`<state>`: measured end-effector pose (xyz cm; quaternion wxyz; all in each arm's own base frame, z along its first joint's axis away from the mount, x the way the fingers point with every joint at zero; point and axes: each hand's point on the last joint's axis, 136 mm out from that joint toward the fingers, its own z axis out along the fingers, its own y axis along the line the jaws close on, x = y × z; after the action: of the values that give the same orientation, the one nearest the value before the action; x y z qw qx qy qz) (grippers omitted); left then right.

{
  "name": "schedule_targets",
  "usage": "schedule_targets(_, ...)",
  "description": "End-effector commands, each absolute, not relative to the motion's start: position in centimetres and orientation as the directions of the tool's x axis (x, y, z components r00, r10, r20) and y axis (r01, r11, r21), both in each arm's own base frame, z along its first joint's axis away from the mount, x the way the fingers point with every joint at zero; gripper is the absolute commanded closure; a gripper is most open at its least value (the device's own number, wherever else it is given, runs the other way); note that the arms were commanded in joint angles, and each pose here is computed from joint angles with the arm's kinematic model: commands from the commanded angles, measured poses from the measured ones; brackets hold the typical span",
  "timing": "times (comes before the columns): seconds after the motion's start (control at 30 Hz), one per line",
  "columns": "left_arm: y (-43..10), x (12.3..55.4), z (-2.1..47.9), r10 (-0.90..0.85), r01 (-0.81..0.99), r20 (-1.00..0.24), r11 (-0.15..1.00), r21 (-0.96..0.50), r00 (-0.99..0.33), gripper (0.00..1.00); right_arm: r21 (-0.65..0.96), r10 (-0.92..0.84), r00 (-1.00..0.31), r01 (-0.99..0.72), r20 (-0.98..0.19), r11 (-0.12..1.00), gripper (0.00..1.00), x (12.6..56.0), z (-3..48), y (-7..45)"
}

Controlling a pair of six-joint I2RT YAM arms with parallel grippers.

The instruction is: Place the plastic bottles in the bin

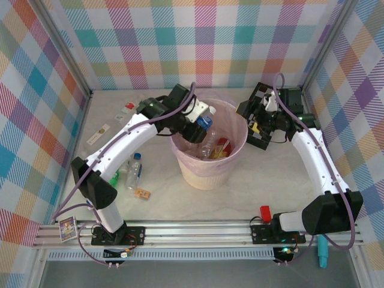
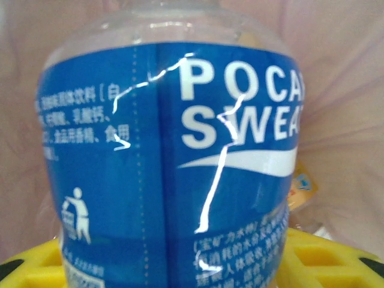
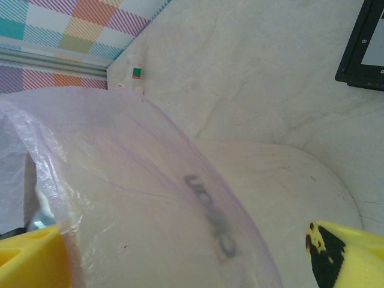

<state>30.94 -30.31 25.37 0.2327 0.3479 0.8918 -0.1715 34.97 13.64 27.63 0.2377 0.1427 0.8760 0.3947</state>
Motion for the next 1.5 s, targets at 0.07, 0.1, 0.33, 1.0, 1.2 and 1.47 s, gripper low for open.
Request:
schedule_targets(0.07, -30.1, 30.4, 21.9, 0.579, 0.682, -0.442, 0.723, -0.111, -0.685, 0.59, 0.764, 0.434, -0.838, 0.034, -0.329, 0.645, 0.04, 35.9, 28.3, 13.7)
schedule_targets(0.1, -30.3, 30.3, 21.7, 0.580, 0.685, -0.441, 0.718, -0.119, -0.685, 0.53, 0.767, 0.437, -0.839, 0.036, -0.325, 0.640, 0.04, 35.9, 28.3, 13.8)
schedule_targets(0.33, -31.0, 30.3, 20.6, 0.593, 0.697, -0.427, 0.705, -0.133, -0.682, 0.15, 0.762, 0.442, -0.838, 0.048, -0.321, 0.645, 0.04, 35.4, 27.8, 13.6)
schedule_targets(1.0, -31.5, 28.8, 30.4, 0.560, 0.771, -0.602, 0.619, -0.153, -0.569, 0.00, 0.775, 0.423, -0.851, 0.031, -0.310, 0.631, 0.04, 35.7, 27.5, 14.1)
schedule_targets(1.2, -29.7, 28.6, 33.8, 0.573, 0.773, -0.632, 0.630, -0.068, -0.523, 0.00, 0.777, 0.412, -0.856, 0.020, -0.311, 0.629, 0.04, 35.8, 27.6, 14.3)
schedule_targets(1.47, -25.3, 30.9, 39.0, 0.457, 0.698, -0.730, 0.715, -0.037, -0.508, 0.00, 0.784, 0.401, -0.862, 0.007, -0.310, 0.621, 0.04, 35.9, 27.8, 14.6)
